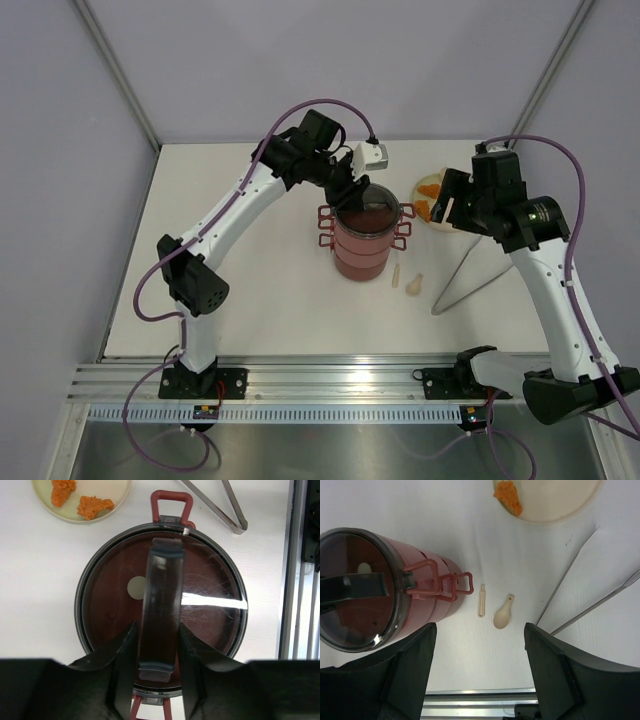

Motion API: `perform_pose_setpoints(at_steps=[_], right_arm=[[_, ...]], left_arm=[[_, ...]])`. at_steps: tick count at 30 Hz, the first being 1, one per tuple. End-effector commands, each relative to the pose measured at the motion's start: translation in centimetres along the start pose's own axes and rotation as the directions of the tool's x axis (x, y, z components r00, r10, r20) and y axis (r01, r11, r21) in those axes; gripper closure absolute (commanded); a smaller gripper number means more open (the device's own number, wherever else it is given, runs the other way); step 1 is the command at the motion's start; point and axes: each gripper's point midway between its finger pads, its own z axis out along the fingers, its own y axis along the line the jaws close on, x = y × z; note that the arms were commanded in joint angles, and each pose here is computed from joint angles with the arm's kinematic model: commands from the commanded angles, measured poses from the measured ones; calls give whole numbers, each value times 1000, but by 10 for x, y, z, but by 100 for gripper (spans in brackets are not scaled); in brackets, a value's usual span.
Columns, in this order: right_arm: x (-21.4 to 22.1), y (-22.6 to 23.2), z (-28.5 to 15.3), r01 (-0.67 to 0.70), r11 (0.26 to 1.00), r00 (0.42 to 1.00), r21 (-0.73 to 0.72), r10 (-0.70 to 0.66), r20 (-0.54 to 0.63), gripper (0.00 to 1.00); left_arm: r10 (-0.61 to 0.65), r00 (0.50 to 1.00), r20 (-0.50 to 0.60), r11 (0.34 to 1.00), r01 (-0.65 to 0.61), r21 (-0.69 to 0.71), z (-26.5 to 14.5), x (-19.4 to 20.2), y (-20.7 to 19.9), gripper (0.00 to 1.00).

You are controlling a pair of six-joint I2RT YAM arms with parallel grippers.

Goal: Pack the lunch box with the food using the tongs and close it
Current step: Pick up the box lid from the packing box.

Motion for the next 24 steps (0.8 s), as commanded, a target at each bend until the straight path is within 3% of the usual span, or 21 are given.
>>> perform_pose_setpoints(at_steps=[1, 5, 12, 20, 24], right_arm=[[28, -10, 15, -58, 997, 995, 55, 63, -81, 23], [71, -16, 36, -116, 990, 973, 83, 130, -189, 26], [109, -28, 55, -173, 976, 951, 135, 201, -235, 27], [123, -27, 68, -187, 973, 939, 133, 217, -268, 29], [136, -24, 76, -187, 977, 931, 105, 211, -298, 35]], left_arm=[[71, 995, 74, 997, -69, -33, -16, -25, -5, 67], [86, 991, 99, 996, -83, -36, -22, -31, -9, 83], [123, 983, 139, 992, -119, -35, -35, -41, -19, 100], [157, 972, 177, 987, -148, -62, -51, -54, -24, 100], [170, 965, 200, 984, -154, -95, -62, -62, -25, 100]])
